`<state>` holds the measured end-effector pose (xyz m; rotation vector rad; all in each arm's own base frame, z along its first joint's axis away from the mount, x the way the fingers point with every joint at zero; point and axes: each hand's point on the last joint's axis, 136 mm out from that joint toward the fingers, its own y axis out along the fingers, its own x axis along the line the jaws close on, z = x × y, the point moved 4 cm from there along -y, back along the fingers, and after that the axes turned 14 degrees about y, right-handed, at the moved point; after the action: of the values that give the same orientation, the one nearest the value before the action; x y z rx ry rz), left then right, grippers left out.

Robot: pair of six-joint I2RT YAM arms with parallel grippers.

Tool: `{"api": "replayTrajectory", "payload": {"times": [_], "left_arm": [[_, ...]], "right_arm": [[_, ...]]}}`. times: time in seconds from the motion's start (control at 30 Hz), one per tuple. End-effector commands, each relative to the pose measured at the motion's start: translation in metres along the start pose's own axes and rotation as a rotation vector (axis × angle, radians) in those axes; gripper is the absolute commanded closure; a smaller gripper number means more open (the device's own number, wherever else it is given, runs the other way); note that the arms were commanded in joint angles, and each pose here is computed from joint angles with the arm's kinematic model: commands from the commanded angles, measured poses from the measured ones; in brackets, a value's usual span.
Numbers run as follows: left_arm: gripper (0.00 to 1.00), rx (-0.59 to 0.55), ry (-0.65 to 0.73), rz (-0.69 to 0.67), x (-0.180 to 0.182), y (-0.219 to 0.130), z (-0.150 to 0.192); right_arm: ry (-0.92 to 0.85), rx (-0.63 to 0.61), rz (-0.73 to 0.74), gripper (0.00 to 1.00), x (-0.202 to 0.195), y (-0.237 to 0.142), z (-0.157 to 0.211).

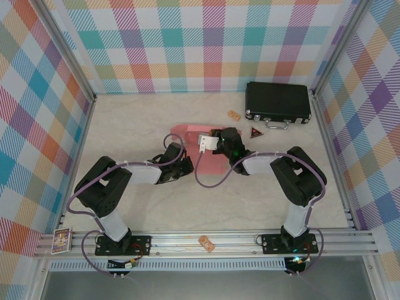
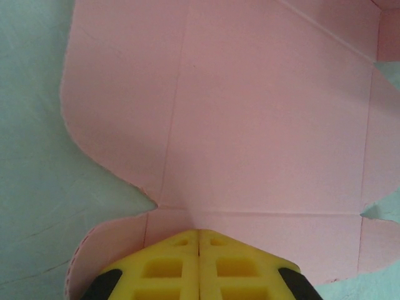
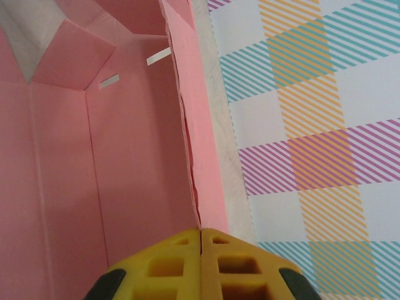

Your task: Fold the paper box

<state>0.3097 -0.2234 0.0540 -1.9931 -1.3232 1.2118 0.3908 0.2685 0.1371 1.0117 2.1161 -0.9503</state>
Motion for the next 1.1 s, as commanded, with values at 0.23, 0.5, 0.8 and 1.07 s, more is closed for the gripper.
{"api": "replayTrajectory", "payload": {"times": [0.23, 0.5, 0.8, 1.07], "left_arm": [[0.93, 0.071, 0.015, -0.024, 0.007, 0.000, 0.017], [0.87, 0.036, 0.052, -0.009, -0.003, -0.014, 0.003], [0.86, 0.020, 0.055, 0.004, -0.004, -0.018, 0.002], [0.86, 0.041, 0.070, -0.028, 0.003, -0.005, 0.007]], "right_arm": [[-0.028, -0.012, 0.026, 1.00, 0.013, 0.002, 0.001], [-0.072, -0.021, 0.115, 1.00, 0.004, 0.009, 0.000], [-0.102, -0.033, 0.156, 1.00, 0.001, 0.010, -0.001], [-0.120, -0.051, 0.183, 1.00, -0.004, 0.008, -0.008]]}}
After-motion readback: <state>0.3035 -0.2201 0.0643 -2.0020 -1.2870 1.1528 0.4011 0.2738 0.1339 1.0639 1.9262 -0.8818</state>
